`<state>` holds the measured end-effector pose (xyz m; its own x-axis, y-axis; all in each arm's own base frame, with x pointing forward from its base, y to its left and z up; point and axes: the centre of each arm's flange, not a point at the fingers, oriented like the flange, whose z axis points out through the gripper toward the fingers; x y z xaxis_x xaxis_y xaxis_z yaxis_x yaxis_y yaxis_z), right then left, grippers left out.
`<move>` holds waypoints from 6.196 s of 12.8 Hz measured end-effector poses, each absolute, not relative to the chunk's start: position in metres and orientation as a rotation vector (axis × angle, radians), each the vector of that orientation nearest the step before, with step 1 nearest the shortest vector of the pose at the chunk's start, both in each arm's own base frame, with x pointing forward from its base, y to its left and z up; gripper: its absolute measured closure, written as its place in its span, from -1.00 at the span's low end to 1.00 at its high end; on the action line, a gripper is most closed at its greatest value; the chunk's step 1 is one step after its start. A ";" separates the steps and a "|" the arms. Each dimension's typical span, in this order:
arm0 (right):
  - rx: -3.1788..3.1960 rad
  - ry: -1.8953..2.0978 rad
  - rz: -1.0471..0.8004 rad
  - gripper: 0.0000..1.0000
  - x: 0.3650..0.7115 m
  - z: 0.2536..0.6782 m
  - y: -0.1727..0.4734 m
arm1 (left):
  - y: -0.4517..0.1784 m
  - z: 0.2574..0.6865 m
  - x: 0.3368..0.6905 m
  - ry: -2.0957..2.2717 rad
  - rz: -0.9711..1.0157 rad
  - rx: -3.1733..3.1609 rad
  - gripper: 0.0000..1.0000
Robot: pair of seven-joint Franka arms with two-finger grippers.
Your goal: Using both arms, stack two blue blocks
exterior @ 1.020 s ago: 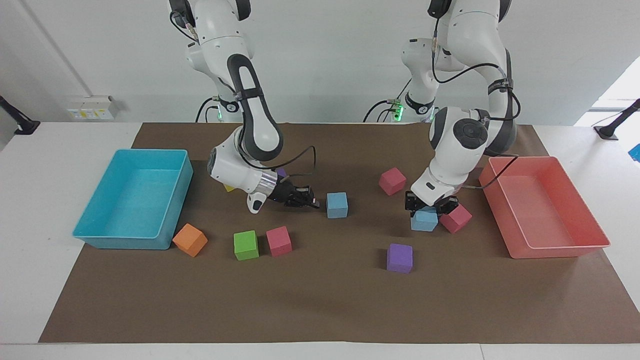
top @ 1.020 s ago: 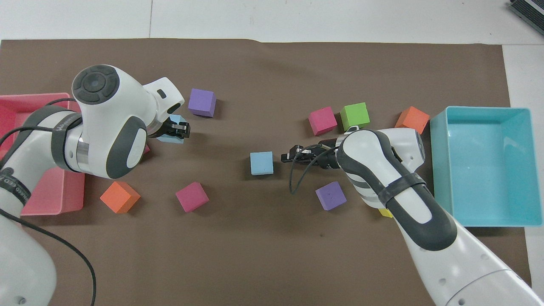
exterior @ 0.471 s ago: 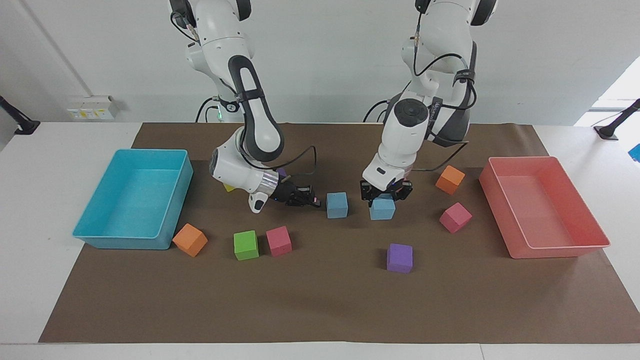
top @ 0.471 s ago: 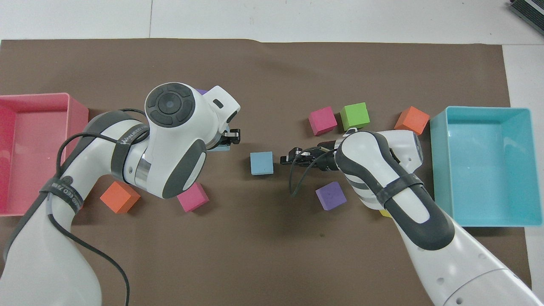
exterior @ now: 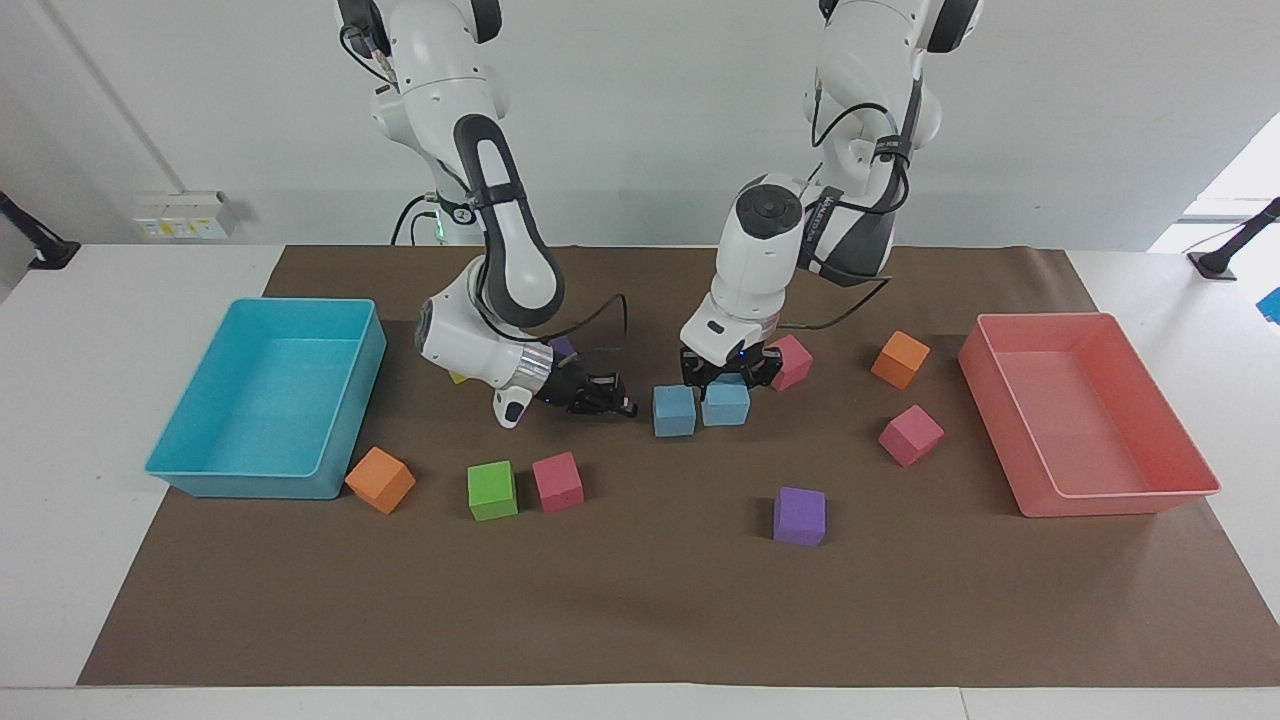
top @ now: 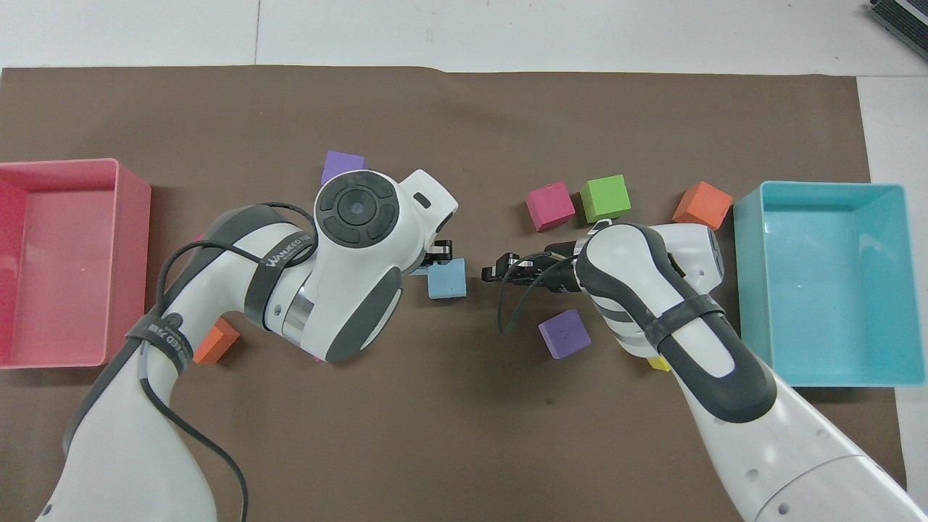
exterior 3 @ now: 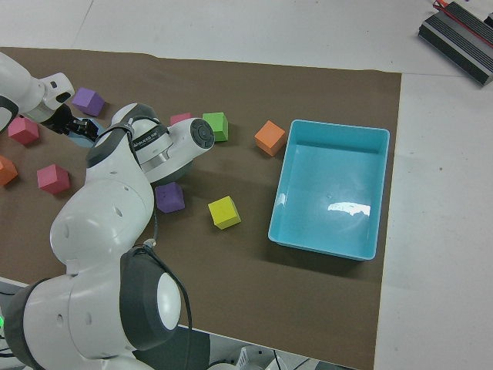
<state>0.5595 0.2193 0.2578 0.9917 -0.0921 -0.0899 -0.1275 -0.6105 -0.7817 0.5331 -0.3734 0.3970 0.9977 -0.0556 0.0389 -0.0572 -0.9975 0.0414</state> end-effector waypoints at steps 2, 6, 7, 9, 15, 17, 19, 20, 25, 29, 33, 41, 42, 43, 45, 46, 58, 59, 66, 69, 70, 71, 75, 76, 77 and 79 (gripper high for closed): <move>-2.214 0.140 0.036 0.98 0.558 0.252 0.219 | -0.387 0.387 0.529 -0.102 0.062 3.082 -0.19; -2.213 0.145 0.036 0.98 0.558 0.250 0.217 | -0.409 0.369 0.516 -0.116 0.036 3.083 -0.19; -2.213 0.145 0.036 0.98 0.558 0.250 0.217 | -0.412 0.368 0.513 -0.115 0.031 3.085 -0.19; -2.213 0.145 0.036 0.98 0.558 0.250 0.217 | -0.413 0.367 0.512 -0.089 0.029 3.088 -0.19; -2.213 0.145 0.036 0.98 0.558 0.250 0.216 | -0.413 0.367 0.512 -0.048 0.035 3.099 -0.19; -2.213 0.145 0.036 0.98 0.558 0.250 0.216 | -0.412 0.369 0.512 -0.037 0.045 3.105 -0.19; -2.213 0.145 0.035 0.98 0.558 0.250 0.216 | -0.412 0.372 0.511 -0.039 0.051 3.114 -0.19; -2.213 0.145 0.035 0.98 0.558 0.250 0.216 | -0.412 0.373 0.510 -0.042 0.046 3.118 -0.19; -2.213 0.146 0.035 0.98 0.559 0.250 0.216 | -0.420 0.373 0.501 -0.022 0.035 3.127 -0.19; -2.213 0.146 0.035 0.98 0.559 0.250 0.216 | -0.420 0.373 0.502 -0.018 0.040 3.126 -0.19; -2.213 0.146 0.035 0.98 0.559 0.250 0.216 | -0.420 0.375 0.503 -0.019 0.059 3.117 -0.19; -2.213 0.145 0.035 0.98 0.558 0.250 0.216 | -0.419 0.367 0.500 -0.025 0.048 3.122 -0.16; -2.213 0.145 0.035 0.98 0.558 0.250 0.216 | -0.419 0.367 0.500 -0.025 0.048 3.122 -0.16; -2.213 0.145 0.035 0.98 0.558 0.250 0.216 | -0.419 0.367 0.500 -0.025 0.049 3.122 -0.16; -2.213 0.145 0.036 0.98 0.558 0.250 0.217 | -0.419 0.367 0.500 -0.025 0.051 3.121 -0.16; -2.213 0.145 0.036 0.98 0.558 0.250 0.217 | -0.419 0.367 0.500 -0.025 0.051 3.121 -0.16; -2.213 0.144 0.036 0.98 0.558 0.250 0.217 | -0.419 0.369 0.500 -0.011 0.057 3.117 -0.16; -2.213 0.144 0.036 0.98 0.558 0.250 0.217 | -0.419 0.370 0.500 -0.010 0.062 3.115 -0.16; -2.213 0.143 0.036 0.98 0.558 0.250 0.217 | -0.419 0.370 0.502 -0.003 0.075 3.108 -0.16; -2.213 0.143 0.036 0.98 0.558 0.250 0.217 | -0.420 0.370 0.502 0.014 0.074 3.108 -0.16; -2.213 0.143 0.036 0.98 0.558 0.250 0.217 | -0.420 0.370 0.501 0.020 0.073 3.108 -0.36; -2.213 0.143 0.036 0.98 0.558 0.250 0.217 | -0.420 0.370 0.501 0.024 0.073 3.108 -0.55; -2.213 0.143 0.036 0.98 0.558 0.250 0.217 | -0.420 0.370 0.501 0.030 0.073 3.108 -1.00; -2.213 0.143 0.036 0.98 0.558 0.250 0.217 | -0.419 0.370 0.501 0.031 0.073 3.108 -1.00; -2.213 0.140 0.035 0.98 0.558 0.250 0.217 | -0.419 0.371 0.502 0.033 0.075 3.107 -1.00; -2.215 0.120 0.018 0.98 0.559 0.250 0.214 | -0.414 0.384 0.504 0.047 0.093 3.102 -1.00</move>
